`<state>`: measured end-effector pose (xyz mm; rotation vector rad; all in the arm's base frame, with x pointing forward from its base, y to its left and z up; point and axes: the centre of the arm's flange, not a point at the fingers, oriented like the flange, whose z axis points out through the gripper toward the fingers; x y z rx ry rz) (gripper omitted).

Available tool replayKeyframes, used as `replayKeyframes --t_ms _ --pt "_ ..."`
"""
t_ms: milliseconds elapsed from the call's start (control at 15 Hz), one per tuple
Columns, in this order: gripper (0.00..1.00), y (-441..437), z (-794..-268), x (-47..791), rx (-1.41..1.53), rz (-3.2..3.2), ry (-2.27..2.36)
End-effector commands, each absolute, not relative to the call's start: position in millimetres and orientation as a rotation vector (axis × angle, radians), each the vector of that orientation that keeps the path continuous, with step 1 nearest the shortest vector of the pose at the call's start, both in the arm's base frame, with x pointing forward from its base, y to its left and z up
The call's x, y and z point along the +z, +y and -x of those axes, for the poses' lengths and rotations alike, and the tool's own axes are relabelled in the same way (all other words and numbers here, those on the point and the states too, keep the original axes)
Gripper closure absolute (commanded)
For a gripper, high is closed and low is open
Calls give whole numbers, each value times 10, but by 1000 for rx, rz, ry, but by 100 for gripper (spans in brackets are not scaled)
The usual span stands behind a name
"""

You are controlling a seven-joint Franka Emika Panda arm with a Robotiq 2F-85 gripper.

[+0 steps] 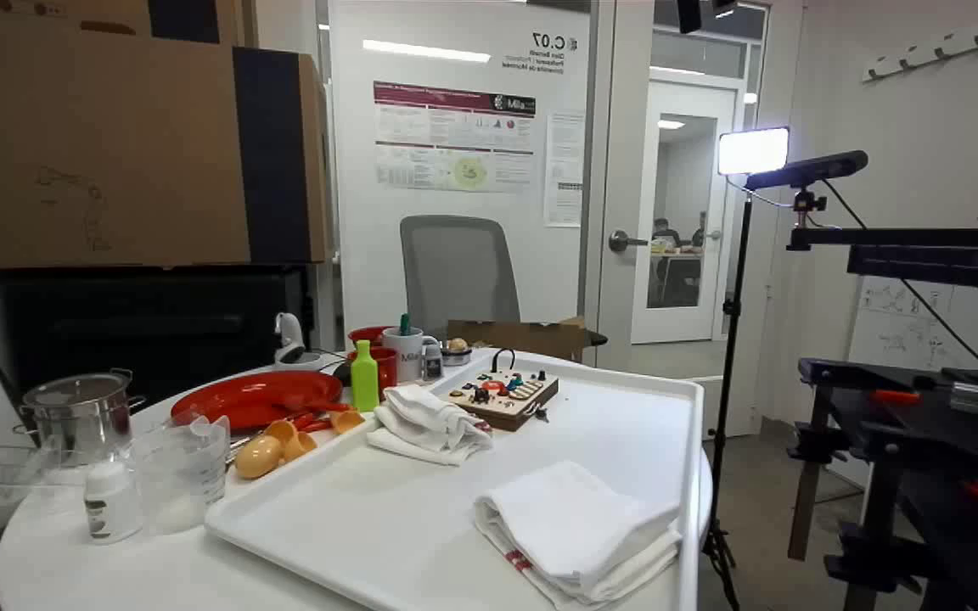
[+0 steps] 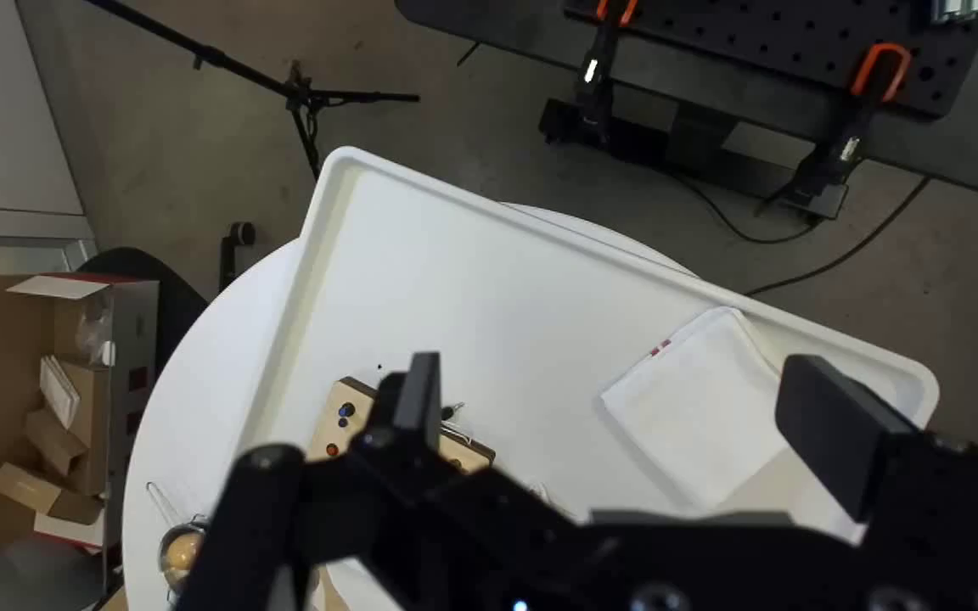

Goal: Push a button on the board

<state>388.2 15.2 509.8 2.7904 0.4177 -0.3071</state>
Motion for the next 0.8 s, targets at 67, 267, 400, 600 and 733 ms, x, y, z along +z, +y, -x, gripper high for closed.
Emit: replayKeyframes --t_ms 67,267,400,600,733 --pt "0 171 -3930 5092 -285 -2814 408" --pt "0 157 -4129 5009 -229 -2913 319" --pt "0 108 -4272 4906 -204 -2962 225" --pt "0 -57 -4536 4670 -160 -2970 40" --pt "0 -219 -4727 4497 -129 -2956 -96"
